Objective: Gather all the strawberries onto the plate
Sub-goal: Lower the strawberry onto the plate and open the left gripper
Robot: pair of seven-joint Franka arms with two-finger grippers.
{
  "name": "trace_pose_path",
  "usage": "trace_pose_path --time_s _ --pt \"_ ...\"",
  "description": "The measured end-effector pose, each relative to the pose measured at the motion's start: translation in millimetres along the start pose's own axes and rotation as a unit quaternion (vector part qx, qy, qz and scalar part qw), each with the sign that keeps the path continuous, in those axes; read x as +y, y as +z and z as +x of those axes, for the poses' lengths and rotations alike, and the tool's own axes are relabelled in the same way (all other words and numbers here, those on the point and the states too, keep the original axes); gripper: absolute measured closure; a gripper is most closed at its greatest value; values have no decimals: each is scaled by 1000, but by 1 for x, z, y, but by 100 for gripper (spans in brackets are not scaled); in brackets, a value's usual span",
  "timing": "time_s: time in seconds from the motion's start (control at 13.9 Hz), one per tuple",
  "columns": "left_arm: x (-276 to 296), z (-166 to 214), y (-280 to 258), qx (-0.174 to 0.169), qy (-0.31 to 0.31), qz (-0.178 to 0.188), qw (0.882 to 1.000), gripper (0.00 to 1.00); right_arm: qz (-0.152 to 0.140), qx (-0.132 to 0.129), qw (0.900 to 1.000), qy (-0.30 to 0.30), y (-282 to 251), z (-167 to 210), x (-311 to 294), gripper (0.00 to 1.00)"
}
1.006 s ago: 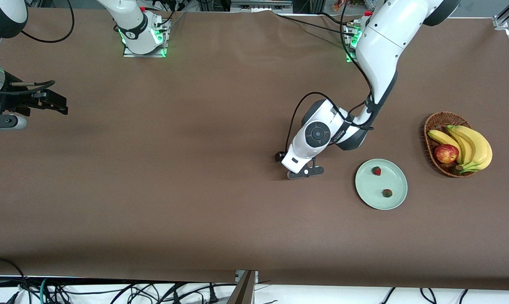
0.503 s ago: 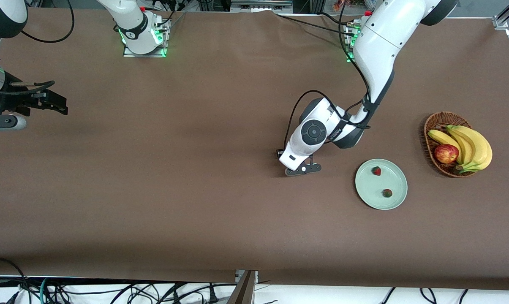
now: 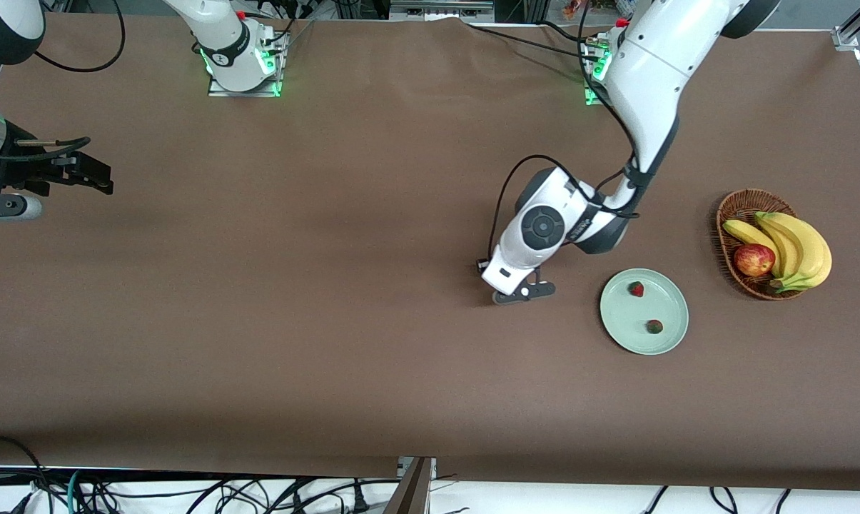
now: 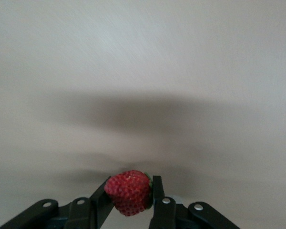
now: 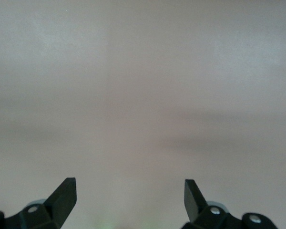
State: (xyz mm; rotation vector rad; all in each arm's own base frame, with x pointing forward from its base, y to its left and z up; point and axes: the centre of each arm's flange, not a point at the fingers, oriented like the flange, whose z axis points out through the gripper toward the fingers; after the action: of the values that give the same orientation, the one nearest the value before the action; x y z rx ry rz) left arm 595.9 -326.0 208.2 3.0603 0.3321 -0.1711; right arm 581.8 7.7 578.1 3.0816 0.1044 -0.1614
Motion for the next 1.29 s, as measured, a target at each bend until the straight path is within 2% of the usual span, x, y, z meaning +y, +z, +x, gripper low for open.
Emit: trace_pose_path --time_s 0.22,0.5,0.79,0.93,1.08,1.29 --pt "-57 39 -44 2 34 7 999 64 0 0 1000 1 0 0 1 0" --pt "-136 80 -52 -7 148 7 989 63 0 0 1000 2 0 0 2 0" --pt "-212 109 -41 -19 289 1 957 62 0 1 1000 4 0 0 4 0" --pt "-242 120 -34 -17 338 -5 941 59 0 0 1000 5 0 0 6 0" --pt "-256 126 -32 -12 362 -8 932 42 0 0 1000 5 0 0 6 0" --pt "-250 128 -38 -4 373 -9 928 11 0 0 1000 5 1 0 6 0"
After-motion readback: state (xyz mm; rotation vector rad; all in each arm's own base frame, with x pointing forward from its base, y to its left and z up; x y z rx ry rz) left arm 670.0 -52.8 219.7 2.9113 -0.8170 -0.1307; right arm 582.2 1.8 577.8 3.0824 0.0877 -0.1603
